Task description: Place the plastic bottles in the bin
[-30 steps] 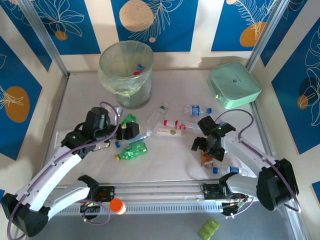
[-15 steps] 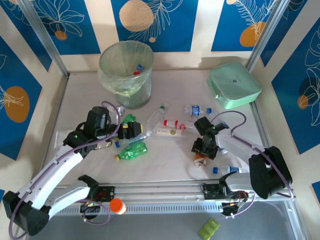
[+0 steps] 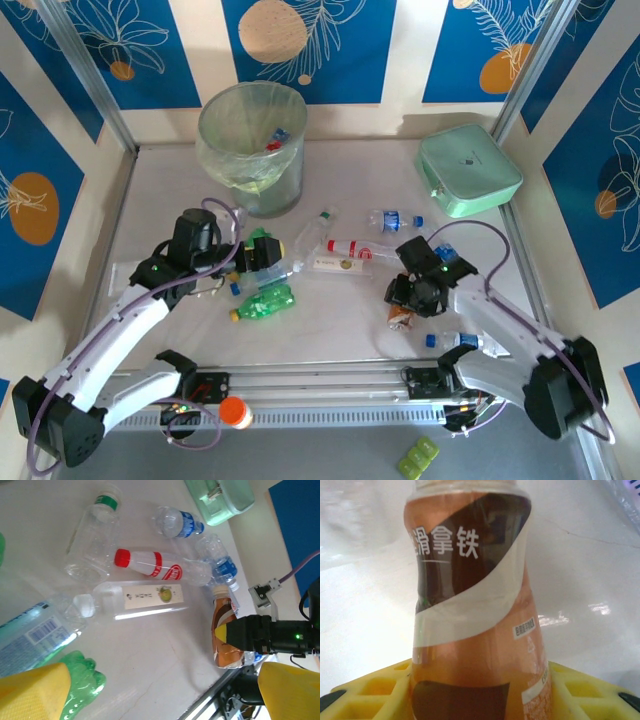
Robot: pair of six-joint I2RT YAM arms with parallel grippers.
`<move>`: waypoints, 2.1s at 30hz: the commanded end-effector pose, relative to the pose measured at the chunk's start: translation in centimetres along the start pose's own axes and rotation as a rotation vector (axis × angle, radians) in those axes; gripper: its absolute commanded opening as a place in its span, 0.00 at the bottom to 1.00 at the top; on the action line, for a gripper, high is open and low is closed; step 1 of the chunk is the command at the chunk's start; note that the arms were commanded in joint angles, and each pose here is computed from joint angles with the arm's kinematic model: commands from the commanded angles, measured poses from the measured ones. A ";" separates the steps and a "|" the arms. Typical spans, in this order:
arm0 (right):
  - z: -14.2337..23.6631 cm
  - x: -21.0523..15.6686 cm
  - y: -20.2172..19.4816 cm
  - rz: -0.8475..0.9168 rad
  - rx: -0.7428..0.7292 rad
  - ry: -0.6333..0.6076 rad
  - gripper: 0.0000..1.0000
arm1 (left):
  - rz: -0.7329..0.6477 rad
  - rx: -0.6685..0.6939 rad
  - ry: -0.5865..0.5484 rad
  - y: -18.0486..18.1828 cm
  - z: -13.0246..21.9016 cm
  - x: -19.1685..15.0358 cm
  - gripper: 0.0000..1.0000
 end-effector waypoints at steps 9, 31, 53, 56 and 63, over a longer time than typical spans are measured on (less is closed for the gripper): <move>9.3 -1.5 6.9 0.327 0.452 -0.223 0.42 | -0.120 -0.236 -0.056 -6.8 1.1 1.5 0.94; 18.8 -8.1 15.0 0.677 1.070 -0.154 0.41 | -0.328 -0.594 0.053 -19.1 -2.5 -1.3 0.78; 19.8 -7.5 12.5 0.654 1.062 -0.234 0.92 | -0.328 -0.721 0.024 -22.4 -1.6 -0.2 0.25; 20.5 -7.3 11.8 0.644 1.068 -0.269 0.97 | -0.331 -0.644 -0.022 -21.2 -1.3 1.4 0.24; 24.3 -7.5 10.3 0.693 1.136 -0.354 0.96 | -0.180 -0.473 -0.238 -16.3 1.9 11.2 0.16</move>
Point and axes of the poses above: each hand's point on the last joint's axis, 136 mm out from that joint toward the fingers, its own z axis back along the fingers, its own y axis along the line the jaws close on, x = y × z, the point moved 2 cm from there along z, back along the fingers, and after that the axes turned 3 degrees about -z, right-handed, at the moved point
